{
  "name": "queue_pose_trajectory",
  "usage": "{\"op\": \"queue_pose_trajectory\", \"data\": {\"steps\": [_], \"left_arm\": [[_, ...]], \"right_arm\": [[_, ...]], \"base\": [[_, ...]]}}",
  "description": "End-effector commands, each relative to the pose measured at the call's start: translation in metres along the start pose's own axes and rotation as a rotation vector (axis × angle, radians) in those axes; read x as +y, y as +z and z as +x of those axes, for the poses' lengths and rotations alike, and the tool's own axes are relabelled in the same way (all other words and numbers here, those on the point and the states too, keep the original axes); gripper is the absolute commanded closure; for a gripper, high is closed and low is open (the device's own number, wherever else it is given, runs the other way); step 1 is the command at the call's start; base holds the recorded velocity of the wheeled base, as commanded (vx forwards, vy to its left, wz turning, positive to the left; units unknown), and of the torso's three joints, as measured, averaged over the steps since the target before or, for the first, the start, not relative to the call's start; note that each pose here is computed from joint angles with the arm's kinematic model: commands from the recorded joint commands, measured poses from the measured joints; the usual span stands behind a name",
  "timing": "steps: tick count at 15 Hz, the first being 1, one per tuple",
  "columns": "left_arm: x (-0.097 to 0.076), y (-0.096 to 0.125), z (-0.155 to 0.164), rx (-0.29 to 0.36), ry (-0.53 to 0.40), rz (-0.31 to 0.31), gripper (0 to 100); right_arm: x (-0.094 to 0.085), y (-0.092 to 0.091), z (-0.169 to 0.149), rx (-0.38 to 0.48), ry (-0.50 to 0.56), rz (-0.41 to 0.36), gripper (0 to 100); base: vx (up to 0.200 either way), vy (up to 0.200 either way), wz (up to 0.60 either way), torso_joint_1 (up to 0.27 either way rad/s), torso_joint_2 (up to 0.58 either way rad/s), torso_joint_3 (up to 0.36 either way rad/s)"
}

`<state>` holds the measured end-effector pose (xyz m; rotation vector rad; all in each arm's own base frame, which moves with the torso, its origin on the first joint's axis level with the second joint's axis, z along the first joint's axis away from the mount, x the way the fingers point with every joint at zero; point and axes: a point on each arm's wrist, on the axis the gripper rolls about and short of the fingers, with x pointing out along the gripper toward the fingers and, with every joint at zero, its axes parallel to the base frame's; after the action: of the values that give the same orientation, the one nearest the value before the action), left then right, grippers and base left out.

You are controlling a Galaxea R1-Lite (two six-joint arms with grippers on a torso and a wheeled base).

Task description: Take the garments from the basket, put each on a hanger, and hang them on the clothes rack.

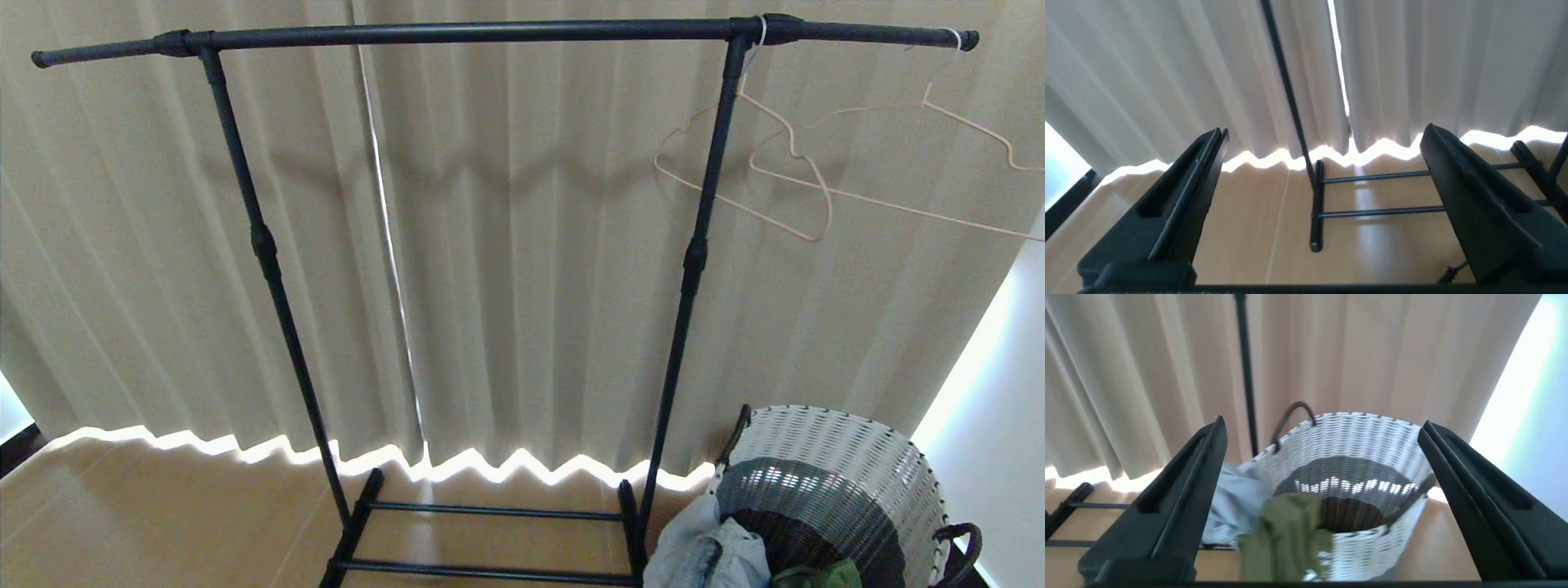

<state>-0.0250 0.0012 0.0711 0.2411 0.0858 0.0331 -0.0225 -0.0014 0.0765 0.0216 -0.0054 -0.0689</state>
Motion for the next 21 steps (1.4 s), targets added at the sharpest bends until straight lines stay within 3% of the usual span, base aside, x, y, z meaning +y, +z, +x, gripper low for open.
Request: {"op": "queue_pose_trajectory", "data": {"steps": [1, 15, 21], "left_arm": [[0.0000, 0.0000, 0.0000, 0.000, 0.000, 0.000, 0], [0.0001, 0.0000, 0.0000, 0.001, 0.001, -0.004, 0], [0.0001, 0.0000, 0.0000, 0.001, 0.001, -0.003, 0]], "right_arm": [[0.0000, 0.0000, 0.0000, 0.000, 0.000, 0.000, 0], [0.0000, 0.0000, 0.0001, 0.002, -0.002, 0.008, 0], [0.0000, 0.0000, 0.0000, 0.000, -0.002, 0.006, 0]], "base": [[0.000, 0.000, 0.00, 0.000, 0.00, 0.000], [0.000, 0.000, 0.00, 0.000, 0.00, 0.000], [0.000, 0.000, 0.00, -0.073, 0.20, 0.092]]}}
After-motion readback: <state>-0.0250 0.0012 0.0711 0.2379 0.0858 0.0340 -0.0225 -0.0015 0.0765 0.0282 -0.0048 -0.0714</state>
